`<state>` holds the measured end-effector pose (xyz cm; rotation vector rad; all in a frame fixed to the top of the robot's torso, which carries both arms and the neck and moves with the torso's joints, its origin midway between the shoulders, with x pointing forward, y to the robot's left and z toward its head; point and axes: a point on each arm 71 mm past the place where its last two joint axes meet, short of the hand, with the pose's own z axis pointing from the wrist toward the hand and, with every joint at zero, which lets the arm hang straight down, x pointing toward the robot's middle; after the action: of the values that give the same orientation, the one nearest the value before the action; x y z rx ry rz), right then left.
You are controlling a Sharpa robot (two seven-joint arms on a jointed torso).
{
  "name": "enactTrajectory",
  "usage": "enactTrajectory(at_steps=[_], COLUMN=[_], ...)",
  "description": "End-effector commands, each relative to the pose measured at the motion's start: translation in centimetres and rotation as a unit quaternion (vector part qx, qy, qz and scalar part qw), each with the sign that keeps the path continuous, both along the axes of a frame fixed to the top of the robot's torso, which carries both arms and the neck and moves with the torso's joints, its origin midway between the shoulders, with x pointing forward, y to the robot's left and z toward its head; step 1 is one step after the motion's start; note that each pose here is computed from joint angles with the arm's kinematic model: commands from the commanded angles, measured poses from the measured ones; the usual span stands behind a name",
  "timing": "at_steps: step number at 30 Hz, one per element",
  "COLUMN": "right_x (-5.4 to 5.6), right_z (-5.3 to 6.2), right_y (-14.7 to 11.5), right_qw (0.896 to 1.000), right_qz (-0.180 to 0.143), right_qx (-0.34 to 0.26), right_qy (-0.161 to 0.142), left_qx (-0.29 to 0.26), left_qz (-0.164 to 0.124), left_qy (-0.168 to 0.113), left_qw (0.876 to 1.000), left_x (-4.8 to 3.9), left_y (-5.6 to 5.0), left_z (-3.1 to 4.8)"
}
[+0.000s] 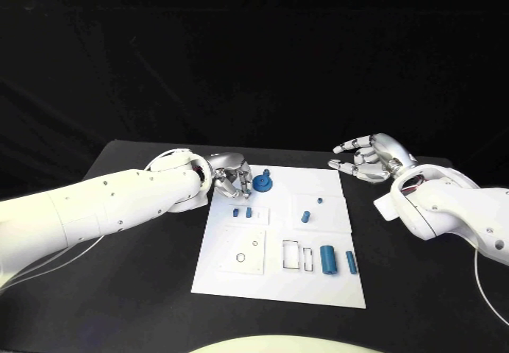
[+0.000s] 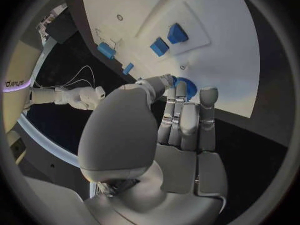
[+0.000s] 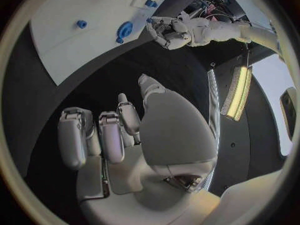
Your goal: Assemble the parts on the task board
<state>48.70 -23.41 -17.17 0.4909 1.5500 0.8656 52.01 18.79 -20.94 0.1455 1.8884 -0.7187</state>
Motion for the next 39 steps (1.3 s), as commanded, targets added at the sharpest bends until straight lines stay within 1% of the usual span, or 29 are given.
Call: enactTrajectory(at_steps=[1, 5, 16, 27, 39], right_x=[-0.06, -0.06, -0.06, -0.06, -0.06], right_z=[-0.01, -0.01, 0.0, 0.01, 0.0], right_y=[0.12, 0.14, 0.25, 0.26, 0.29], right_qw=[1.0, 1.0, 1.0, 1.0, 1.0], right_qz=[0.007, 0.007, 0.008, 0.008, 0.009], right_qx=[-0.002, -0.002, -0.002, -0.002, -0.002], right_qy=[-0.001, 0.0, -0.001, -0.001, -0.001], left_qx=[0.022, 0.031, 0.046, 0.047, 0.053], left_qz=[-0.005, -0.004, -0.002, 0.0, 0.0], left_qy=[0.036, 0.041, 0.043, 0.035, 0.039], left_qw=[0.999, 0.999, 0.998, 0.998, 0.998], left_x=[-0.16, -0.08, 0.35, 0.57, 0.77], left_y=[-0.03, -0.02, -0.14, -0.37, -0.48], left_z=[-0.55, -0.71, -1.1, -1.12, -1.32])
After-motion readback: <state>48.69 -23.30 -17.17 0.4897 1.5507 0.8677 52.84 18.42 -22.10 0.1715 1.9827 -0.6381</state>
